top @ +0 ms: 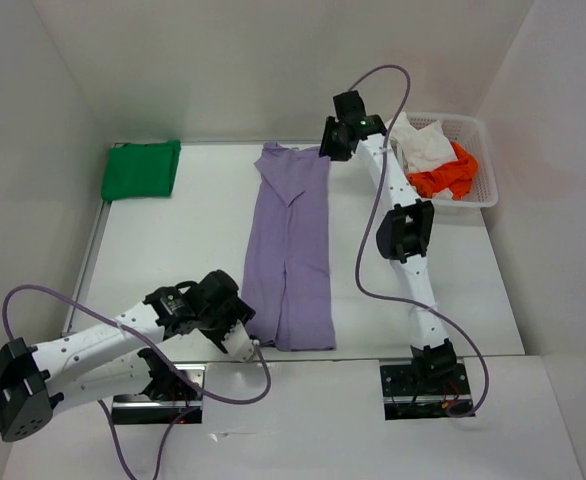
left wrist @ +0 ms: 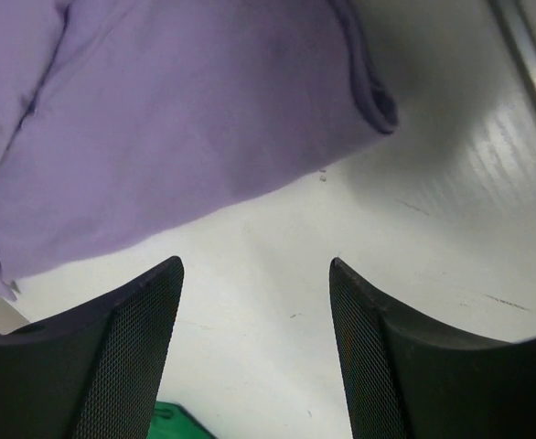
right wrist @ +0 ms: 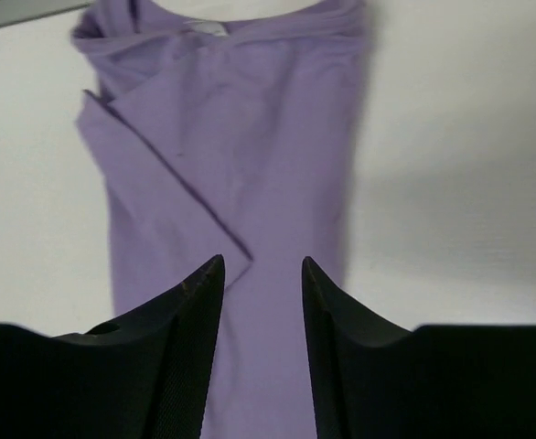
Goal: Fold and stack the t-shirts
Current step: Rotate the tshirt 90 degrees, then grab the bottom of the folded rectangular tshirt with both arms
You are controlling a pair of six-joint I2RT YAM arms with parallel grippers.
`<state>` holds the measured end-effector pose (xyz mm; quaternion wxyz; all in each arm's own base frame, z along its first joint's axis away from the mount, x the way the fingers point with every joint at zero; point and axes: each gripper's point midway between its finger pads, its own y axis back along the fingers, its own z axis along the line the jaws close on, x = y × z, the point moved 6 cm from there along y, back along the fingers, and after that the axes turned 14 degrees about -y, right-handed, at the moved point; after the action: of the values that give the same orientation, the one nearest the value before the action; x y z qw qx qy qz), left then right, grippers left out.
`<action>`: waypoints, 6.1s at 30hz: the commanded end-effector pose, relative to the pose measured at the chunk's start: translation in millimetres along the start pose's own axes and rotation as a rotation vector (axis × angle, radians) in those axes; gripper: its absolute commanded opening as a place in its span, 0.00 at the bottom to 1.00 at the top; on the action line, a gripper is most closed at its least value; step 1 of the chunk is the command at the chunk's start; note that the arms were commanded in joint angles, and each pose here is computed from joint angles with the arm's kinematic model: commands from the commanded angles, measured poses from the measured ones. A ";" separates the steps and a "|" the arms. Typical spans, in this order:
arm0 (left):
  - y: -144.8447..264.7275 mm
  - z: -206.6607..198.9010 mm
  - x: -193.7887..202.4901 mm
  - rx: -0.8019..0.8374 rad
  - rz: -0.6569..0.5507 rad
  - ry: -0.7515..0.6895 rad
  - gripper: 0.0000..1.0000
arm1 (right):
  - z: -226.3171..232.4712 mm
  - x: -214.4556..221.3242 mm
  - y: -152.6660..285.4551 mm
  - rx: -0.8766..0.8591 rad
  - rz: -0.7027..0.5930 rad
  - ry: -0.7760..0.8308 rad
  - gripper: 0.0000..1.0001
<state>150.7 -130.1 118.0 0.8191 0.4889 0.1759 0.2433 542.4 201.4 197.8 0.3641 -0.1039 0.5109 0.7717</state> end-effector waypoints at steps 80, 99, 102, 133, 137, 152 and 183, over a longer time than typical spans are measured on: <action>-18.1 54.1 86.8 -0.081 -0.076 0.658 0.73 | 44.2 52.5 4.4 0.011 0.037 0.097 0.09; -16.5 47.8 84.9 -0.080 -0.066 0.640 0.73 | -1.0 107.7 -12.6 0.265 0.208 0.128 0.01; -16.5 47.8 84.9 -0.080 -0.066 0.640 0.73 | 2.7 116.6 -12.5 0.245 0.243 0.142 0.07; -21.2 47.7 83.5 -0.058 -0.056 0.614 0.78 | 31.2 42.5 -50.2 -0.212 0.116 -0.007 0.23; -21.1 46.1 82.7 -0.049 -0.057 0.617 0.78 | 24.3 56.9 -71.6 -0.217 0.158 -0.020 0.24; -23.2 45.0 82.8 -0.040 -0.058 0.620 0.79 | -7.9 41.1 -78.1 -0.071 0.095 -0.046 0.06; -25.4 45.9 73.3 -0.016 -0.050 0.528 0.82 | -0.4 2.5 -23.7 -0.052 0.003 -0.031 0.38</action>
<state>247.0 -124.0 111.8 0.7414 0.3780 0.4127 0.3702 563.1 215.4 104.7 0.3387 -0.0558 0.5071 0.7906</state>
